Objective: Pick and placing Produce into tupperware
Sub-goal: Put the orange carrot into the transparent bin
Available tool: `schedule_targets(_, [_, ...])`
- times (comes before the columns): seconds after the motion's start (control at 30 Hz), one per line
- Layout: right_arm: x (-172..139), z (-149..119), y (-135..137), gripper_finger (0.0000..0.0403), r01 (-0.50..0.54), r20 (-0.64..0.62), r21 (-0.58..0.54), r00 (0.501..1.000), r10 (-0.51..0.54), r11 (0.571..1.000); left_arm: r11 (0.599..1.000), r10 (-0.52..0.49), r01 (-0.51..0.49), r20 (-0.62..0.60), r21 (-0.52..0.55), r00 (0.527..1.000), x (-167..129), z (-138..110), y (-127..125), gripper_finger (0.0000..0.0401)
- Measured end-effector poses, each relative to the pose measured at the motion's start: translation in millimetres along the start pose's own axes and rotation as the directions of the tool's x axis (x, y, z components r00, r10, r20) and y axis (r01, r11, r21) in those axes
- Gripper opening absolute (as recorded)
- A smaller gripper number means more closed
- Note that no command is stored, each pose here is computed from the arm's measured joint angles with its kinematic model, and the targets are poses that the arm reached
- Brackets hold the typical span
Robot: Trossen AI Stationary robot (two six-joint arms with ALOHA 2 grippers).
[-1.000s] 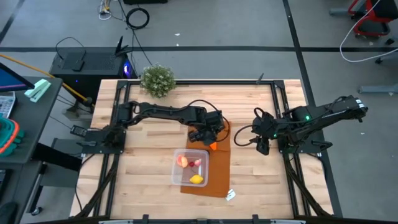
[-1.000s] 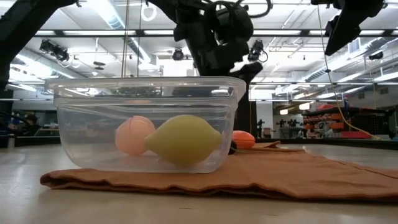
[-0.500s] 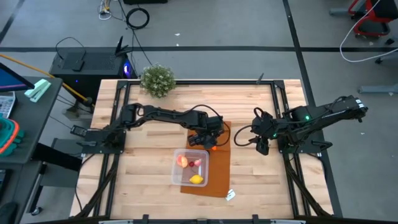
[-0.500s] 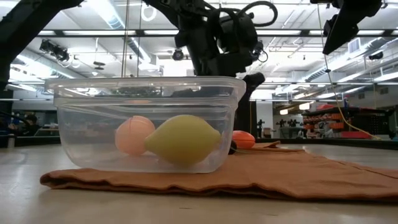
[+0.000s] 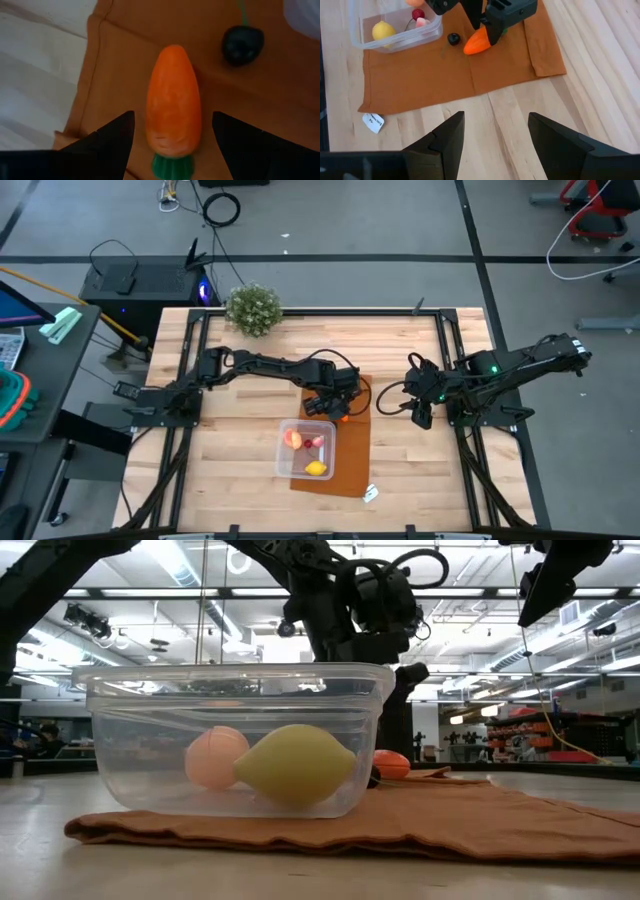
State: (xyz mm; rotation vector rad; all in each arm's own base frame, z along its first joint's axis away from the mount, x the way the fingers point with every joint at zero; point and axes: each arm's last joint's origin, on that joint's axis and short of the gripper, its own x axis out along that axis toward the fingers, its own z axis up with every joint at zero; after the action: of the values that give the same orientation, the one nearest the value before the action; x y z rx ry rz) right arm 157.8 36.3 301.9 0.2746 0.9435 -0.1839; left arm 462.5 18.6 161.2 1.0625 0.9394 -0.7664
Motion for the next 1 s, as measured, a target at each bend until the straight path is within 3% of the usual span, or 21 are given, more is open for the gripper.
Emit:
schedule_targets(0.57, [0, 1, 0, 0.0190, -0.002, 0.009, 0.002, 1.000, 0.002, 1.000, 1.000, 0.010, -0.010, 0.019, -0.006, 1.000, 3, 0, 1, 0.0274])
schedule_targets(1.0, [0, 1, 0, 0.0190, 0.000, 0.013, 0.002, 1.000, 0.000, 1.000, 1.000, -0.015, 0.016, 0.016, -0.024, 1.000, 16, 0, -3, 0.0246])
